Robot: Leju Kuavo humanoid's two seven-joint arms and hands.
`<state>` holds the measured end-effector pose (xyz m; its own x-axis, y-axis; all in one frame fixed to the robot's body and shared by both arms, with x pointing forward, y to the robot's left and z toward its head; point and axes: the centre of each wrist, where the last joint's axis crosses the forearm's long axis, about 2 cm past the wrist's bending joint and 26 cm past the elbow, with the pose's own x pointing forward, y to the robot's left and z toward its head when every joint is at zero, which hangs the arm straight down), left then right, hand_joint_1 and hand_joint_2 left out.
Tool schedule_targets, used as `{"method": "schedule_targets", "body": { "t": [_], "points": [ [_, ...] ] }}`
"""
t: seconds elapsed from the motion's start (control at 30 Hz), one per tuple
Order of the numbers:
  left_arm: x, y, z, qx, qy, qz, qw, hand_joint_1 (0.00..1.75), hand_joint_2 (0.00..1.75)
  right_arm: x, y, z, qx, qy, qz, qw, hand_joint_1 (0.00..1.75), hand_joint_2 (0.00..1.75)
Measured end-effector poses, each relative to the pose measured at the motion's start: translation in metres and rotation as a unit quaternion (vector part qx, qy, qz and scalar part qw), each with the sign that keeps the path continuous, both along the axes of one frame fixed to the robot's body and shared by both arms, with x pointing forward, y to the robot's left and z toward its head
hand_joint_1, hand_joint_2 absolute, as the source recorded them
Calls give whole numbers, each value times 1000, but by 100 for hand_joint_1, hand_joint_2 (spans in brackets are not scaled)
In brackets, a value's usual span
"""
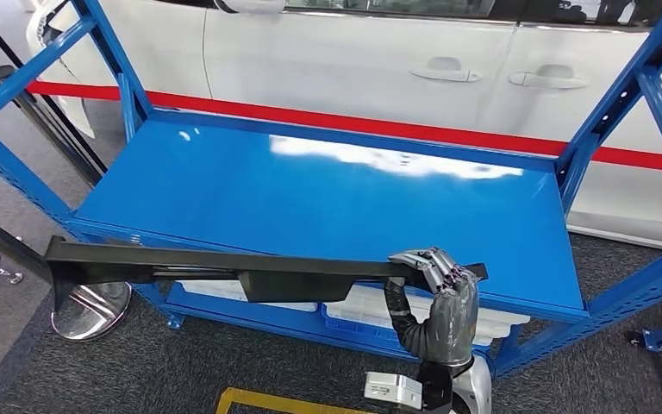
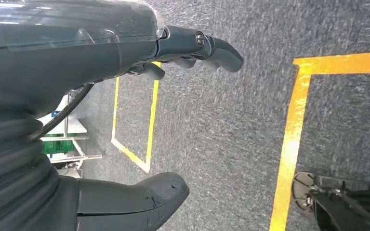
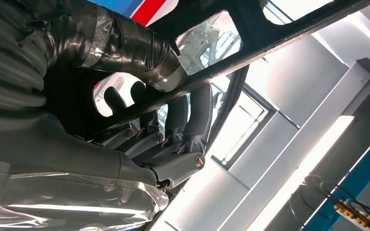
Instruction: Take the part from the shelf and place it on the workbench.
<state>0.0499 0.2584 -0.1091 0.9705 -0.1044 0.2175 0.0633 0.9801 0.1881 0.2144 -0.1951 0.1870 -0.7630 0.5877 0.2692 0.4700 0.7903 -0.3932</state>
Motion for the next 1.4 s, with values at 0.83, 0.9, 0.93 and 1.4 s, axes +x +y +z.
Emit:
{"method": "schedule_targets", "body": {
  "t": [0.83, 0.9, 0.93, 1.4],
  "points": [
    [1, -2, 0, -1, -2, -3, 1000, 0, 175, -1, -1, -2, -4, -6, 6, 1000, 175, 175],
    [0, -2, 0, -1, -1, -3, 1000, 0, 175, -1, -1, -2, -4, -6, 6, 1000, 175, 175],
    [0, -2, 0, -1, -1, -3, 1000, 0, 175, -1, -1, -2, -4, -5, 6, 1000, 175, 175],
    [0, -1, 0, 0, -2, -3, 1000, 0, 175, -2, -1, -3, -4, -2, 5, 1000, 175, 175]
  ]
}}
